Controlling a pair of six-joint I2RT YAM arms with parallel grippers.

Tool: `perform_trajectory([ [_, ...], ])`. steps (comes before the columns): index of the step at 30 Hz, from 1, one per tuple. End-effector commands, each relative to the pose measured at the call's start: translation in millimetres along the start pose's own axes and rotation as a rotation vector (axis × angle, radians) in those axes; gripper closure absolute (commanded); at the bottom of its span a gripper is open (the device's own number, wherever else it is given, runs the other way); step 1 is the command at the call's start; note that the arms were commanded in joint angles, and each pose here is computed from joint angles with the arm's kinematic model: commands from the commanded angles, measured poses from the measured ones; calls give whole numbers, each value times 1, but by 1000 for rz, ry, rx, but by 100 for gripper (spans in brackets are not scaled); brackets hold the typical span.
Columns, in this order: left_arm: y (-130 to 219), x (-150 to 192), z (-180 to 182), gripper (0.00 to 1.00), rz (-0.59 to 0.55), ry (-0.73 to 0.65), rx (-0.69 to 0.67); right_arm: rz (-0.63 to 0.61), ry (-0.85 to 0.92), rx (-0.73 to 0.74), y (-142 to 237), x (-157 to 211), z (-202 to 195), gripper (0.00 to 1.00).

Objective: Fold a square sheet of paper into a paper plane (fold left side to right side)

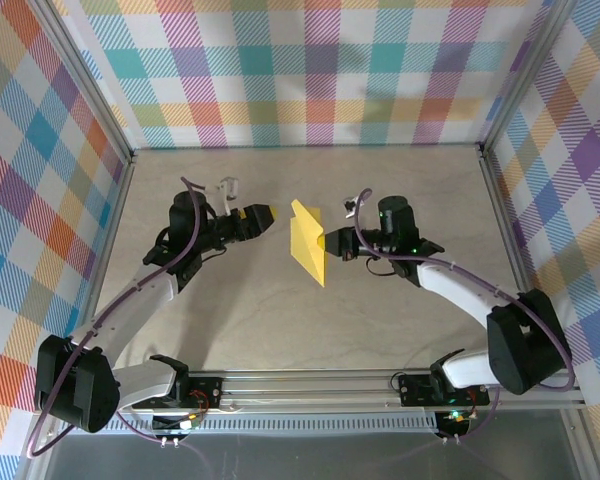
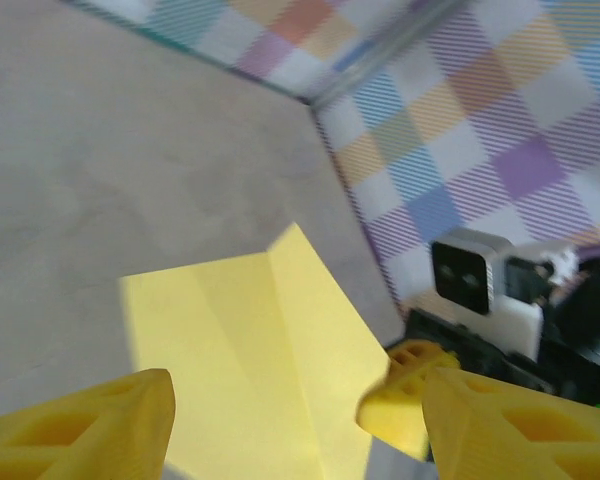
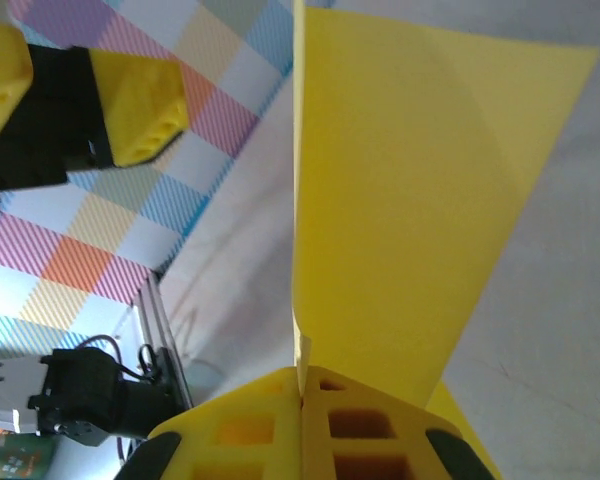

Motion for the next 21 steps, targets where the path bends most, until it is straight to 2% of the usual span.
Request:
perform_trajectory([
  [1,8,0,-35,34,39,-52,195,-70,25,-104,9,-18,24,97],
  [11,-5,19,-37,34,122,-30,283,-127,35,-178,21,-33,46,96],
  [16,-11,25,-49,34,144,-52,359,-119,17,-235,17,-34,49,96],
  [21,-22,26,-49,37,181,-42,364,-108,1,-269,13,-36,50,96],
])
Point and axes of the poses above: each hand's point on the last joint's axis, 136 mm out from that joint toward the fingers, its own y axis back along the fingers, its own z axis along the line the jaws close on, x = y × z, the point moved 4 cm from there along y, back along the fingers, and after that the axes turned 11 degrees about y, right-handed, at the moved point
